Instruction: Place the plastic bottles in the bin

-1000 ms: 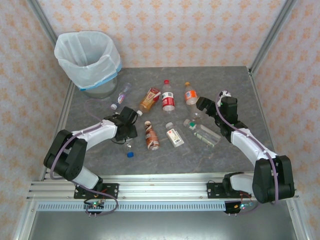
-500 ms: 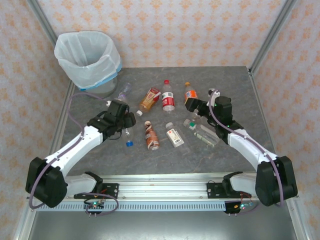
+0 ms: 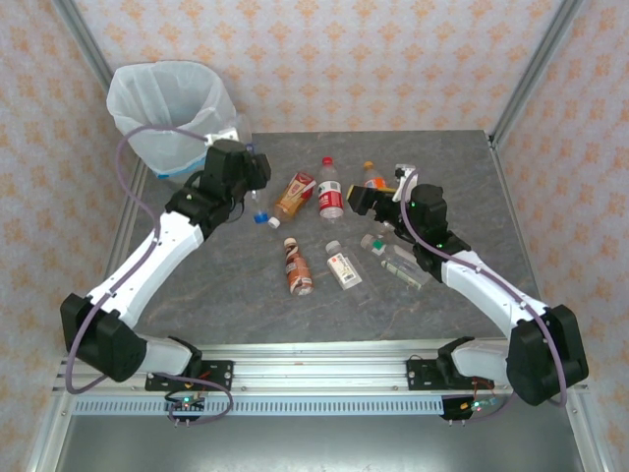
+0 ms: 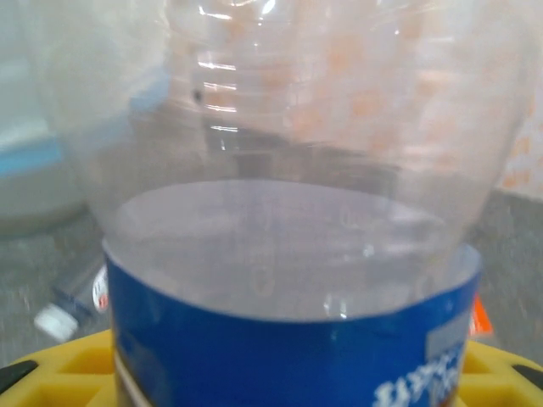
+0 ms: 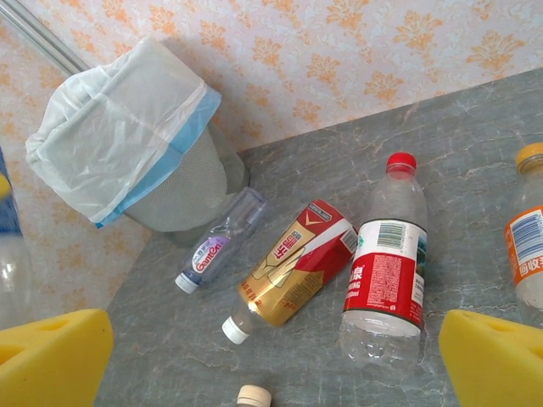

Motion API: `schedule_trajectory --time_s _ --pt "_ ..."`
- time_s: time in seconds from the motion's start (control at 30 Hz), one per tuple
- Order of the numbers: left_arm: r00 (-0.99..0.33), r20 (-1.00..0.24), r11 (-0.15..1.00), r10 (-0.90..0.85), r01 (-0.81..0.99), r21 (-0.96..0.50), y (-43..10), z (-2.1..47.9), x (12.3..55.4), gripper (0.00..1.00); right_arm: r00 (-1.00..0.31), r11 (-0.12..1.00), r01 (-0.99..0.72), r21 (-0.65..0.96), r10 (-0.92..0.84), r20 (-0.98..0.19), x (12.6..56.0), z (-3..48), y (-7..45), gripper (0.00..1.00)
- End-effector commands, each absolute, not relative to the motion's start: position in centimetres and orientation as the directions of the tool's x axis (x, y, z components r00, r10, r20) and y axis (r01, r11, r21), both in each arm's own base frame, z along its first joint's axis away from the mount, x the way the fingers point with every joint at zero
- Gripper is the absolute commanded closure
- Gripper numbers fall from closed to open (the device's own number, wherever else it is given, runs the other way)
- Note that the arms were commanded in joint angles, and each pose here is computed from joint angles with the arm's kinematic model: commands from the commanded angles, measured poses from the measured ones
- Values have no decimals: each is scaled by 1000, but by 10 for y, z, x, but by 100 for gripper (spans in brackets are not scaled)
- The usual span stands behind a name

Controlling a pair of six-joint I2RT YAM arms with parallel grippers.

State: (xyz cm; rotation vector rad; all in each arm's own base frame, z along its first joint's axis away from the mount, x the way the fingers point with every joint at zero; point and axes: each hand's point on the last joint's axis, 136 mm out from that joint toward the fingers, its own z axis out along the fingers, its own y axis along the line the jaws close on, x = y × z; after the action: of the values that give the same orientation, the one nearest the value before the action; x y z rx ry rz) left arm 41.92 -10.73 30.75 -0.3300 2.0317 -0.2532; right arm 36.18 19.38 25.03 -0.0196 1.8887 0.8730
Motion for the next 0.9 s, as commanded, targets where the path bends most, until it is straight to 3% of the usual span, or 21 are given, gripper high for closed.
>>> schedule_trajectory --time_s 0.0,0.47,0.87 --pt "-311 -891 943 -330 -160 -294 -78 361 441 46 -424 729 -407 550 382 -821 367 277 194 1" --pt "-26 -975 924 -221 -326 -201 20 466 498 44 -418 761 -368 535 378 -826 355 268 181 1" --pt "71 -976 834 -205 -509 -212 89 476 558 45 -421 775 -346 528 374 -826 350 262 175 1"
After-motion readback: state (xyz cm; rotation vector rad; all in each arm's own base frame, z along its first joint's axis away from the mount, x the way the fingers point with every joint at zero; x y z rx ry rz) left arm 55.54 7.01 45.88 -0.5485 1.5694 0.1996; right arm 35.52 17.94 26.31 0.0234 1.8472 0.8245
